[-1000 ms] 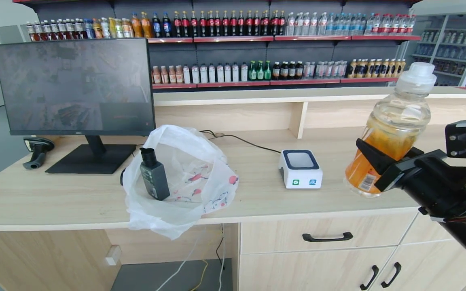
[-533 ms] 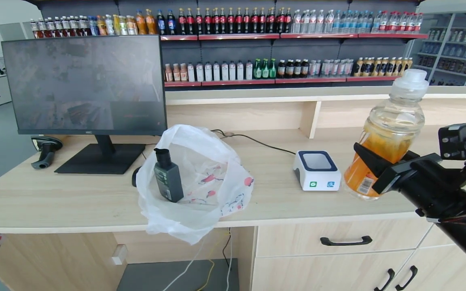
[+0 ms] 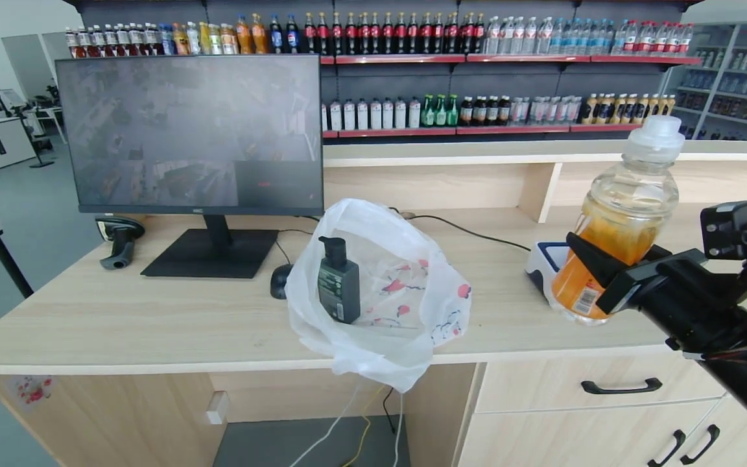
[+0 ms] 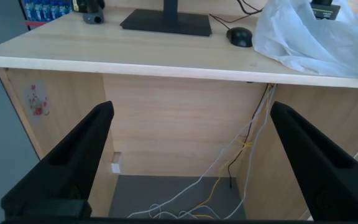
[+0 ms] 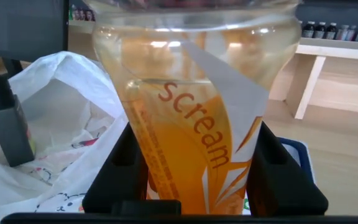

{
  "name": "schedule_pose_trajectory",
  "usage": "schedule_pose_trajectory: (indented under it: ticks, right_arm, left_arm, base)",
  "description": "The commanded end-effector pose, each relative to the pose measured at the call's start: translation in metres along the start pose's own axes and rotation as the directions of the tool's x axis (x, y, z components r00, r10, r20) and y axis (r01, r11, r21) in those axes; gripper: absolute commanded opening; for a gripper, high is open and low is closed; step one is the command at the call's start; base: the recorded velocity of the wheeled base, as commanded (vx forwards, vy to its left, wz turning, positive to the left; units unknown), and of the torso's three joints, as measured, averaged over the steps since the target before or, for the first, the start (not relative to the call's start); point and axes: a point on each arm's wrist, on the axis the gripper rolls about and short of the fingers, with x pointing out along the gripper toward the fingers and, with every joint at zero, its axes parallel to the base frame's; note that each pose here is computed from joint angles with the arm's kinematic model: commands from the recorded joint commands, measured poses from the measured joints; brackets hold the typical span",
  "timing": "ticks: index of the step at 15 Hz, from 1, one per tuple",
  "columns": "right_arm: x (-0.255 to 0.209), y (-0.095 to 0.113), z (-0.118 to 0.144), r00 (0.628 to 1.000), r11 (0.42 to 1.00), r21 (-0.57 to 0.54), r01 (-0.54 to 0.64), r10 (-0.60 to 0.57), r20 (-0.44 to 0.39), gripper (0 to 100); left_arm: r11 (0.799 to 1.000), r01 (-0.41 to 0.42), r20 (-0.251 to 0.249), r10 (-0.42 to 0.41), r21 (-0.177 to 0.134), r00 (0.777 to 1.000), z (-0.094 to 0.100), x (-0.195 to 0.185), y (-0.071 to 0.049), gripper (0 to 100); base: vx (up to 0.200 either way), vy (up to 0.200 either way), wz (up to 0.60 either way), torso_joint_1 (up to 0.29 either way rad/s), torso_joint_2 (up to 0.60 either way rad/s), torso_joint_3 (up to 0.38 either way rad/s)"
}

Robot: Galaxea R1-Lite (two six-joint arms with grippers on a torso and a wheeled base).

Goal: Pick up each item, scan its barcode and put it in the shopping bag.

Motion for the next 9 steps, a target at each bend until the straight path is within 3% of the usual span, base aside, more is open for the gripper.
schedule_pose_trajectory:
  ticks: [1, 6, 9]
  right_arm:
    - [0.0004, -0.0001, -0.0007, 1.0, 1.0, -0.001, 0.0, 0.0, -0.002, 0]
    - [0.0003, 0.0003, -0.0003, 1.0, 1.0, -0.001, -0.002, 0.002, 0.0, 0]
    - [0.0002, 0.0003, -0.001, 1.0, 1.0, -0.001, -0.002, 0.002, -0.003, 0]
  left_arm:
    - [1.0, -0.001, 0.001, 0.001, 0.0, 1.0, 0.0001, 0.0, 0.0, 100]
    - [1.0, 0.001, 0.001, -0.001, 0.0, 1.0, 0.0001, 0.0, 0.0, 100]
    - [1.0, -0.001, 0.001, 0.001, 0.0, 1.0, 0.0001, 0.0, 0.0, 100]
  base:
    - [0.0, 0.0, 0.0, 0.0, 0.0, 0.0]
    - [0.0, 0.0, 0.0, 0.0, 0.0, 0.0]
    - [0.0, 0.0, 0.6, 0.002, 0.0, 0.001]
